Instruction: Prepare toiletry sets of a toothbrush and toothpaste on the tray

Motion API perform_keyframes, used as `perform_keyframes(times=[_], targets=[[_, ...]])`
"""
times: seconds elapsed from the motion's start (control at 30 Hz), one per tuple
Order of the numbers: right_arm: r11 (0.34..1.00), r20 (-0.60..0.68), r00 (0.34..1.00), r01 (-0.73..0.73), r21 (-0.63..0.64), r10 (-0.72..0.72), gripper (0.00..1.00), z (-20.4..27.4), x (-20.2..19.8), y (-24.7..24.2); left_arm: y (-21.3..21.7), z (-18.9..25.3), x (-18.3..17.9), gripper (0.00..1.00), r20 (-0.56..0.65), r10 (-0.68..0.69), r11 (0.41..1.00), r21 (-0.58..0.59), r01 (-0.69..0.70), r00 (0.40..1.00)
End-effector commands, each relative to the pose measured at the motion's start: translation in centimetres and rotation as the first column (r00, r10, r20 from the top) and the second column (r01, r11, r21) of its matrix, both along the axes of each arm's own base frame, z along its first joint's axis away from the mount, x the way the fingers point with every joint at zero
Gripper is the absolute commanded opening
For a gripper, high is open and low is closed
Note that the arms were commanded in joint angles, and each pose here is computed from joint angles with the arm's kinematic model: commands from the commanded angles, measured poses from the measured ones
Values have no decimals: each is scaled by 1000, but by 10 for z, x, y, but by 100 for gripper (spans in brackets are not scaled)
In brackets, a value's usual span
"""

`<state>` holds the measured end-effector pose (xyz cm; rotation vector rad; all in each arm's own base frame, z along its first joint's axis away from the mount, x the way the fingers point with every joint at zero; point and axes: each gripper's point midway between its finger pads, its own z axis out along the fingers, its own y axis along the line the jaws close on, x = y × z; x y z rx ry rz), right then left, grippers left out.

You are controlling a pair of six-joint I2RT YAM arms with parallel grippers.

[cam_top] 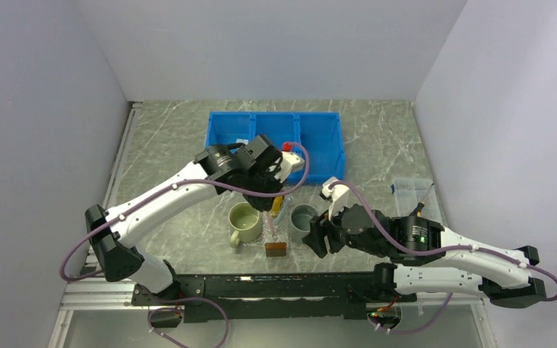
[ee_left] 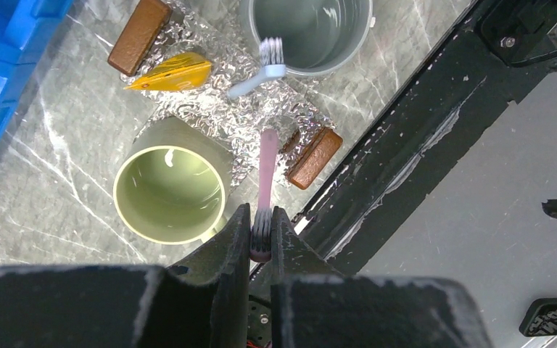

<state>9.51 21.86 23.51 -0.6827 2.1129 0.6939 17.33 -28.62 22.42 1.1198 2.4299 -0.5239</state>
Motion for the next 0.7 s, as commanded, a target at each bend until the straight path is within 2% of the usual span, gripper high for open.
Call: perform_keyframes(times=[0.0,0.23,0.67], targets=[[999,3,1000,23,28,-23,63,3,3,0,-5,7,2,0,26,3,1000,6,-3,1000],[999,11,999,40,28,-40,64,1,4,-6,-17,-9,-4,0,-8,-16,1000,-3,16,1000],[998,2,999,50,44,-50,64,0,3,-12,-32,-17,-7,0,-4,-48,997,62,48,999]])
